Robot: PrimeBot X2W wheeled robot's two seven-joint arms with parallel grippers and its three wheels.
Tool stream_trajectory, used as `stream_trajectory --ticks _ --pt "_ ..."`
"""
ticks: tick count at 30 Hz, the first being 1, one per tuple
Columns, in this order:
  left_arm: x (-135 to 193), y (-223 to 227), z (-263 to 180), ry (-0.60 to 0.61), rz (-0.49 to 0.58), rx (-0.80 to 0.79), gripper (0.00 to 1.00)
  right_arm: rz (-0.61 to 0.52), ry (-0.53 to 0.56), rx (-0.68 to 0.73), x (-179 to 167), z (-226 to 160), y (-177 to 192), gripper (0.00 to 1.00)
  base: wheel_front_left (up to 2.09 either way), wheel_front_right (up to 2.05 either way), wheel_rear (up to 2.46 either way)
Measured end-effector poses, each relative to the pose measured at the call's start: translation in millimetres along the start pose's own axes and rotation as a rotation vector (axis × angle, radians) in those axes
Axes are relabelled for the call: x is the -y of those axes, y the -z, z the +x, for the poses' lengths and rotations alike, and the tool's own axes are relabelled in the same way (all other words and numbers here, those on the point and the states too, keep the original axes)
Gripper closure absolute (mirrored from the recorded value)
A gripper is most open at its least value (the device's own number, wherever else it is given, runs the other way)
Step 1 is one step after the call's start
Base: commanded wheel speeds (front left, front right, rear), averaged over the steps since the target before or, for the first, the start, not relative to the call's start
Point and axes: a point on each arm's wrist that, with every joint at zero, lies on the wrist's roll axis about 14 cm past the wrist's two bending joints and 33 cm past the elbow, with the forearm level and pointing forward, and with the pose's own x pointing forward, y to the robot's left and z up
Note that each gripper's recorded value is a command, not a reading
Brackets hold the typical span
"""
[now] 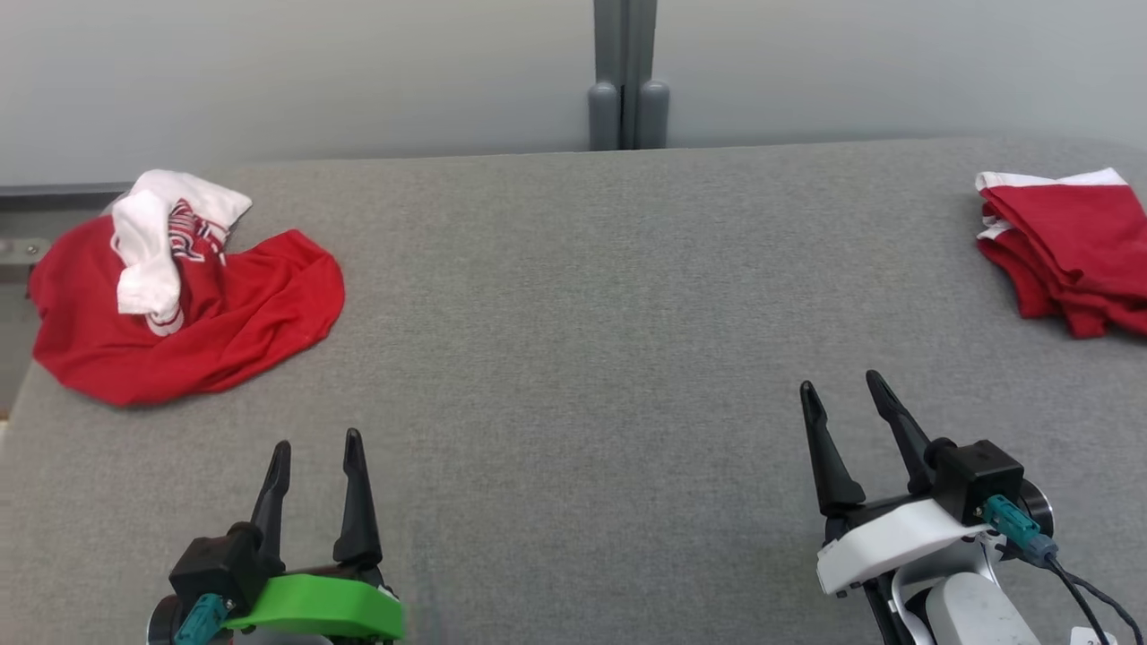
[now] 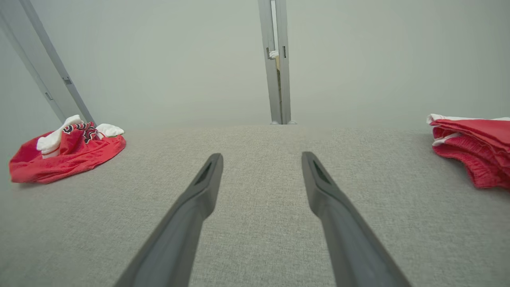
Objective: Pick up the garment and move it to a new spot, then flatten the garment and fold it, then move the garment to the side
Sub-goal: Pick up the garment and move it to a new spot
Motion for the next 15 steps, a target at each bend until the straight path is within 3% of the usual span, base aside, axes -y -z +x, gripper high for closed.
stream_trajectory --ticks 15 --pt "-84 -30 -57 -0.283 0.020 0.087 0.00 0.041 -0.302 -0.055 -101 36 21 0.00 0.00 0.00 0.00"
